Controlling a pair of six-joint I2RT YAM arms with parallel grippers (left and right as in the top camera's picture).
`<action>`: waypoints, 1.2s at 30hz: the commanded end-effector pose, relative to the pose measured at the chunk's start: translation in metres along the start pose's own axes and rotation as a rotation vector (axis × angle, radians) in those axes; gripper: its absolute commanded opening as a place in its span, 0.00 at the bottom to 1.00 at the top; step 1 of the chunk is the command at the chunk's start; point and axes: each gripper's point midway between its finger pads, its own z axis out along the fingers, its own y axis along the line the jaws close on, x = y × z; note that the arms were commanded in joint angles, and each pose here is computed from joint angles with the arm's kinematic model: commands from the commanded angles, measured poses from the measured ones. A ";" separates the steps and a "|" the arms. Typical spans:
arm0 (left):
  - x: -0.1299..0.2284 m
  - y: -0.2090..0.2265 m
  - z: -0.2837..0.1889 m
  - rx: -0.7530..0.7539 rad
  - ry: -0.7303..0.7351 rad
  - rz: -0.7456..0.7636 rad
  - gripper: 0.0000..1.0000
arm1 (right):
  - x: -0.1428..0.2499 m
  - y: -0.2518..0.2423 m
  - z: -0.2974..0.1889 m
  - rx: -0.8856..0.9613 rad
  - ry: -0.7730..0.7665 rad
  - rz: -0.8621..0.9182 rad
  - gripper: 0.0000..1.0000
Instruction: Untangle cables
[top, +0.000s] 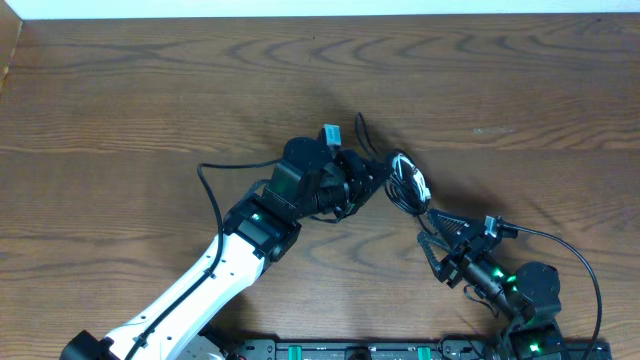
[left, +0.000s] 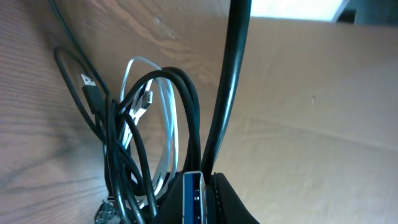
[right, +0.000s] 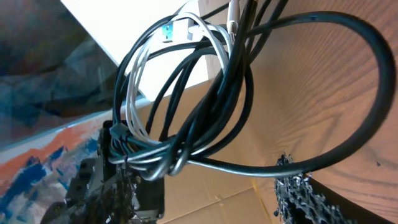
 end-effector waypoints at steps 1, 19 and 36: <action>0.018 -0.005 0.001 0.020 0.068 0.114 0.07 | -0.004 0.001 0.000 -0.008 -0.024 0.035 0.70; 0.056 -0.010 0.003 0.051 0.201 0.174 0.08 | -0.024 0.000 0.000 0.005 -0.138 -0.218 0.01; -0.009 -0.050 -0.052 0.262 0.209 0.221 0.08 | -0.072 -0.034 -0.015 0.224 -0.372 -0.505 0.01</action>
